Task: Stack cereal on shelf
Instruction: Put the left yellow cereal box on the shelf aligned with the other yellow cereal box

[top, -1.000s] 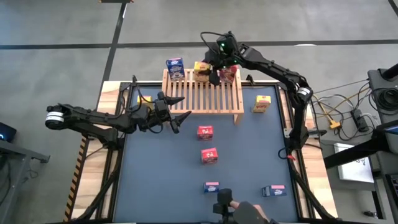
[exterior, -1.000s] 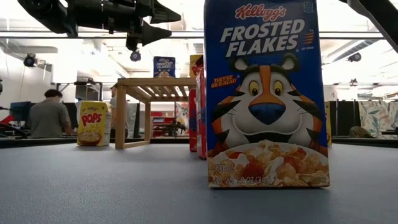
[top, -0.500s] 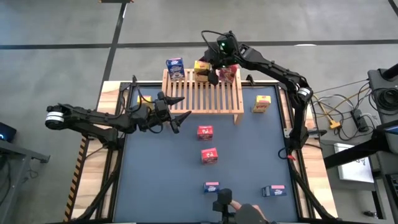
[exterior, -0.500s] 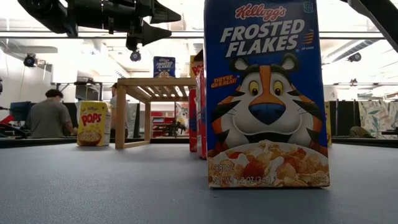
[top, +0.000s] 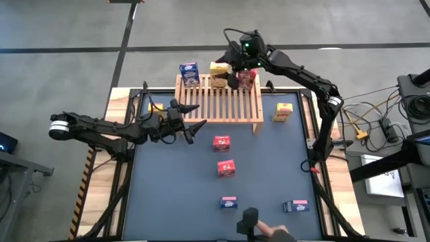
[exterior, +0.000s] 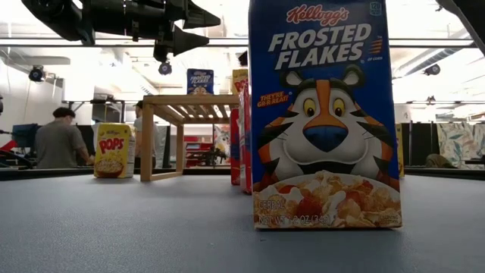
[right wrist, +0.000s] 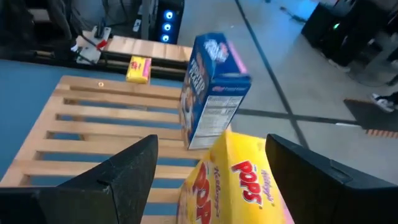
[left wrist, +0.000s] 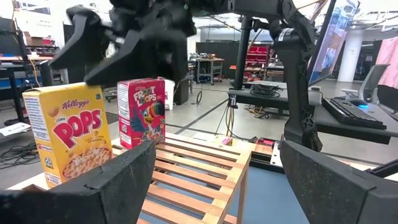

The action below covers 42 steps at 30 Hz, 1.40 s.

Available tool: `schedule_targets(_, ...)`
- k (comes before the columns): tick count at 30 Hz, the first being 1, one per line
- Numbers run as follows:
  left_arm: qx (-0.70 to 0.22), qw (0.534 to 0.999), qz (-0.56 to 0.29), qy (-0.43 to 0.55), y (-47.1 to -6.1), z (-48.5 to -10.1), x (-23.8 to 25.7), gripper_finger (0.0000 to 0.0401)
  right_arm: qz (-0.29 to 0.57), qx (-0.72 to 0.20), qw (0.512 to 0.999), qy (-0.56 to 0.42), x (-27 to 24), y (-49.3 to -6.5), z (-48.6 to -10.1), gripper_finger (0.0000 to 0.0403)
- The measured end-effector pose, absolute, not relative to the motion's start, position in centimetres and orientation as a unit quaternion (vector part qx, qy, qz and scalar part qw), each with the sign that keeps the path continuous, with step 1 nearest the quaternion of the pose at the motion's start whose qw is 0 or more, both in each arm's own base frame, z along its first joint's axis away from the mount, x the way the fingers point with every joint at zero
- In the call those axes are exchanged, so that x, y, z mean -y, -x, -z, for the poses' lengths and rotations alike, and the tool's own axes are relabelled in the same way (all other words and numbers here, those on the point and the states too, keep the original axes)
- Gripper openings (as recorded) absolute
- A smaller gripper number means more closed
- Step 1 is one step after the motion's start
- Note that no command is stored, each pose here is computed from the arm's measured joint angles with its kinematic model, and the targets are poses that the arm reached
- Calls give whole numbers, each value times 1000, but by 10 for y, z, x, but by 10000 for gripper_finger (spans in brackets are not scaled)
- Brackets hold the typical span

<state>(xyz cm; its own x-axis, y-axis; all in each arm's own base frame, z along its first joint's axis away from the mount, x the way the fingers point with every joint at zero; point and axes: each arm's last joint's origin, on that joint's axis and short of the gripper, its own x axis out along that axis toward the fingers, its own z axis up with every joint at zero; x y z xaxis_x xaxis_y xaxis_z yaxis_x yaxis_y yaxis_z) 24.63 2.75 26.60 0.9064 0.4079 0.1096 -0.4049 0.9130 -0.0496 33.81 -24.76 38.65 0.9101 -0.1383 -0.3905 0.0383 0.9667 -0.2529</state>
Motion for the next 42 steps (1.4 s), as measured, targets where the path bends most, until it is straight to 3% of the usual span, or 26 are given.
schedule_targets(10,59,976,-208,13,-246,-266,-28,327,46,-168,975,135,223,-314,-426,288)
schedule_targets(23,59,976,-208,15,-246,-266,-28,327,29,-196,972,126,213,-312,-424,288)
schedule_targets(33,59,976,-208,15,-246,-266,-28,327,12,-224,970,94,188,-292,-431,288)
schedule_targets(42,60,976,-208,15,-246,-266,-28,327,-4,-238,968,75,153,-265,-415,287)
